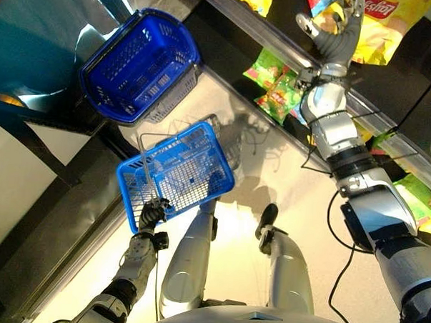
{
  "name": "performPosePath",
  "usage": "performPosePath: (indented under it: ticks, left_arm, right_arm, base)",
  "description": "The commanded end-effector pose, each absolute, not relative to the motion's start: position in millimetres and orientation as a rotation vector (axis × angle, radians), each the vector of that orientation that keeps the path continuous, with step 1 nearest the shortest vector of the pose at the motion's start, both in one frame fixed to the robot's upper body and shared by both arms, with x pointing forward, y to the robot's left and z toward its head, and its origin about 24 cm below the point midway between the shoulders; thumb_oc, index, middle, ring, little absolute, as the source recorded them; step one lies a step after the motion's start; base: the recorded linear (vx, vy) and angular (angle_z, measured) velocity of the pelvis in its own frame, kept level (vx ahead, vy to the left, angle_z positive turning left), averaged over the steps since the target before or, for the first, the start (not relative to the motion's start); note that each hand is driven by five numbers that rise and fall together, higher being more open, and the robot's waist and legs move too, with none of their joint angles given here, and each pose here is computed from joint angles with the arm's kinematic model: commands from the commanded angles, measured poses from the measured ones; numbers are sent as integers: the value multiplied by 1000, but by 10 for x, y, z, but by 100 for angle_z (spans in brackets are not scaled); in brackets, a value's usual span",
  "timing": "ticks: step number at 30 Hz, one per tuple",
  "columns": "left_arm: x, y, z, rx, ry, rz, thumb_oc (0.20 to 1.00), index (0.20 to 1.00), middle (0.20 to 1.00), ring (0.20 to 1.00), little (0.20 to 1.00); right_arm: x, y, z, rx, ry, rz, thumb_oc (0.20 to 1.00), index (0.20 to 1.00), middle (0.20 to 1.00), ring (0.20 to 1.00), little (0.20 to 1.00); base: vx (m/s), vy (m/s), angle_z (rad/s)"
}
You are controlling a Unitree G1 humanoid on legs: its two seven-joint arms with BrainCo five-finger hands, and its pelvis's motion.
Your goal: Pick up the snacks into the basket
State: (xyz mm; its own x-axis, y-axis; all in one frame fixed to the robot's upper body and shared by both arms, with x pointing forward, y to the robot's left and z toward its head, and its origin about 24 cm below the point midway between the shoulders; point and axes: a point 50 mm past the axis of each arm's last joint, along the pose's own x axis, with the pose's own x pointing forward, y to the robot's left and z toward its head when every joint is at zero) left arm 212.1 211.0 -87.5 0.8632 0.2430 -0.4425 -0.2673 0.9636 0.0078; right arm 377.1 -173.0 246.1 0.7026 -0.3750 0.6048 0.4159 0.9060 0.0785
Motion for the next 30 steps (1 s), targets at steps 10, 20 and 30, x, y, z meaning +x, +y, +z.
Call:
performPosePath:
  ticks: [10,20,30]
  left_arm:
    - [1927,2183,-1002,-62,499,345,200,200,200,200,200]
    - [1892,2062,-1074,-75,543,314,200,200,200,200,200]
    - [1940,2042,-1078,-57,565,302,200,200,200,200,200]
  right_arm:
    - [3432,-2252,2398,-97,-769,-736,1000,1000,1000,1000,1000]
    - [3705,-2416,2345,-41,-587,-840,1000,1000,1000,1000,1000]
    - [3926,-2421,2777,144,-545,-803,1000,1000,1000,1000,1000]
  base:
    - [3,-4,-11]
    - [-6,1,-12]
    - [6,3,-3]
